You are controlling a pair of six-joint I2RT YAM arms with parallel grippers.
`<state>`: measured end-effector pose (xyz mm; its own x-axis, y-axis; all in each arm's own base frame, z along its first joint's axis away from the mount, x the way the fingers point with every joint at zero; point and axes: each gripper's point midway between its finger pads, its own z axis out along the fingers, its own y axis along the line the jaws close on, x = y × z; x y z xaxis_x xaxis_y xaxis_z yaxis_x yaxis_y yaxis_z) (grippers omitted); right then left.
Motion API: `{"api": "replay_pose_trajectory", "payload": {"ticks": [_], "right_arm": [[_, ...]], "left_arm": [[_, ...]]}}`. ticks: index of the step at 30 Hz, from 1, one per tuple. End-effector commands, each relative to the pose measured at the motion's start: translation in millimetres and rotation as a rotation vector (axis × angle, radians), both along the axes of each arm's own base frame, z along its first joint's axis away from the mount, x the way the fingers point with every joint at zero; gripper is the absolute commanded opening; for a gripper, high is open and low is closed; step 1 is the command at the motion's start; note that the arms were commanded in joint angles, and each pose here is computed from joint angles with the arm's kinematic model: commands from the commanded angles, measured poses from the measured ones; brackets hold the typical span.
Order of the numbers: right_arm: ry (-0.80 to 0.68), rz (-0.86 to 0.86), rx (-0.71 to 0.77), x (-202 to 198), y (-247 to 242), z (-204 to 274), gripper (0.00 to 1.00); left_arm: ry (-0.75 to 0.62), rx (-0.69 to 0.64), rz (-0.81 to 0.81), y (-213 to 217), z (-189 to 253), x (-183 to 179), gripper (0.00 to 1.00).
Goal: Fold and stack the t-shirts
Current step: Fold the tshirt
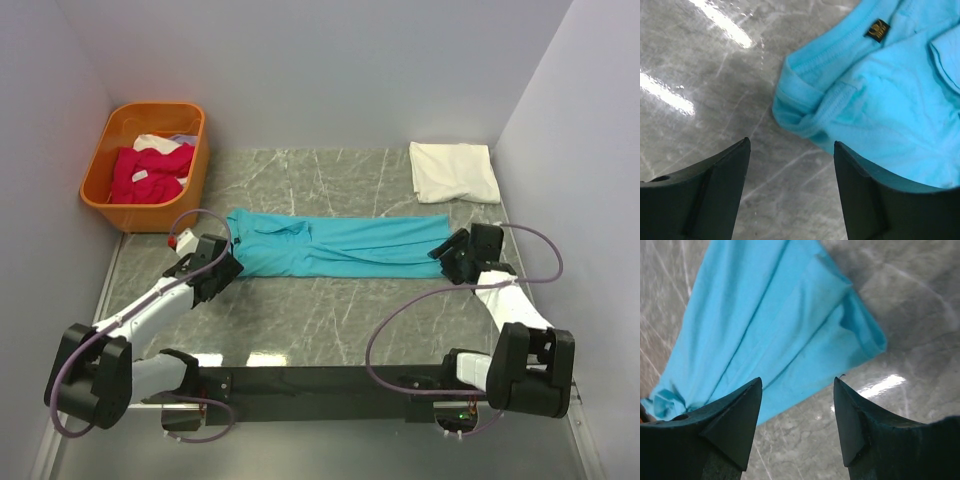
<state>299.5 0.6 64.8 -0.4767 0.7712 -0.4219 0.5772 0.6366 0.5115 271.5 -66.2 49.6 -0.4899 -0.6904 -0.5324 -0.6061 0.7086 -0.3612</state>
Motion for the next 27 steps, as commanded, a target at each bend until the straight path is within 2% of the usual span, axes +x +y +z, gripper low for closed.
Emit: {"api": "replay_pose_trajectory", "payload": {"ticks": [1,6,9,15,19,21,25,27], "right_arm": [[-0.082,-0.07,0.074,7.0,-8.5,6.7,0.66],[-0.098,-0.152,0.108,-0.3,-27.1,-3.1,0.65],[-0.092,-0.175,0.119,-2.9,-34.0,-9.7,0.64],[-0.055,-0.192,0.12,-8.8,-41.7,-22.4,0.64],[-0.017,-0.206,0.107,-12.8,-46.2,-32.5,0.64],[0.004,-0.206,0.104,-12.9,-47.6,-38.1,0.63],[0.03,-0.206,0.105,-10.1,-50.0,-44.1,0.62],[0.04,-0.206,0.111,-7.8,-50.9,-46.5,0.6]], "left_arm": [[-0.052,-0.016,0.079,8.3,-1.6,14.6,0.72],[-0.074,-0.041,0.088,8.9,-4.4,26.3,0.67],[-0.029,-0.027,0.103,12.8,-16.5,28.3,0.64],[0.003,-0.019,0.121,21.4,-26.3,26.9,0.47],[0.005,-0.017,0.118,23.1,-24.8,23.9,0.26],[0.004,-0.009,0.104,23.2,-22.6,23.8,0.2],[0.001,0.01,0.095,25.8,-16.3,22.7,0.01],[0.005,0.022,0.094,27.5,-15.0,22.0,0.01]]}}
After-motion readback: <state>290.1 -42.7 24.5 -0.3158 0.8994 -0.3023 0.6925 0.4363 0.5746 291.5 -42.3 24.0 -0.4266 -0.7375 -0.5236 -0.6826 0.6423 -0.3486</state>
